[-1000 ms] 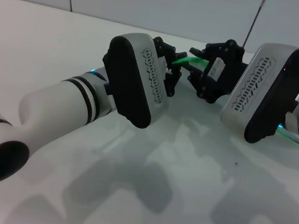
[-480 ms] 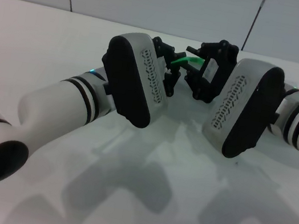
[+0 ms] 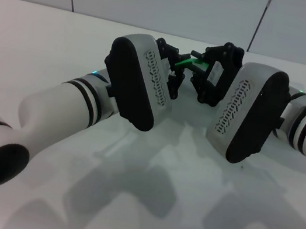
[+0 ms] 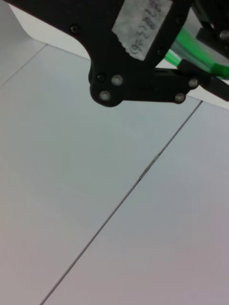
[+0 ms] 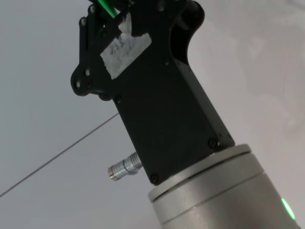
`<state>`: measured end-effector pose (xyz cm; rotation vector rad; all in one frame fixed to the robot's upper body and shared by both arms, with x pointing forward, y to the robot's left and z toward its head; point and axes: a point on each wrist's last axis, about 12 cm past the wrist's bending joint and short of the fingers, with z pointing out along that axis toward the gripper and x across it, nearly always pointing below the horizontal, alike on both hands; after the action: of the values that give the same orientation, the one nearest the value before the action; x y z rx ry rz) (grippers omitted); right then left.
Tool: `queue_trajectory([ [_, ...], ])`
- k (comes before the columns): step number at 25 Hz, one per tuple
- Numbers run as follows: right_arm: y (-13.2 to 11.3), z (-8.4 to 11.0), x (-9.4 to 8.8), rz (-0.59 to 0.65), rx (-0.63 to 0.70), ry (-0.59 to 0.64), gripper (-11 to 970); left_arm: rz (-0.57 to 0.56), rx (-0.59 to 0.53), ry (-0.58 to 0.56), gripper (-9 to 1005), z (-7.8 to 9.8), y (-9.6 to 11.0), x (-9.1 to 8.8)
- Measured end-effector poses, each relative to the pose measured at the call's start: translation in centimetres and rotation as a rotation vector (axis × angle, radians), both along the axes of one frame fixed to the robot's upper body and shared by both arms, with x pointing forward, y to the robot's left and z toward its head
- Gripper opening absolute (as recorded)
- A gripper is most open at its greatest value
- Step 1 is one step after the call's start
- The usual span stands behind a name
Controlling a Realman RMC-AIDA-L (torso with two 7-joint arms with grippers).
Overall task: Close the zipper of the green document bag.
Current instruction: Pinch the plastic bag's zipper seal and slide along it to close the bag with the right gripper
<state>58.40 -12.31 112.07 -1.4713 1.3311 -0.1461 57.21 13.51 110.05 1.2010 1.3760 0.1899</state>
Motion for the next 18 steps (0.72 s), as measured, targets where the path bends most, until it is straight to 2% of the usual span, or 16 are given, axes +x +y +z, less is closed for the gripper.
queue_trajectory([
  [3, -0.03, -0.05, 0.02, -0.001, -0.001, 0.001, 166, 0.0, 0.0, 0.0, 54, 0.0, 0.0, 0.0],
  [18, -0.48, -0.44, -0.13, -0.011, -0.002, 0.017, 112, 0.0, 0.009, 0.002, 54, -0.12, 0.06, -0.01],
])
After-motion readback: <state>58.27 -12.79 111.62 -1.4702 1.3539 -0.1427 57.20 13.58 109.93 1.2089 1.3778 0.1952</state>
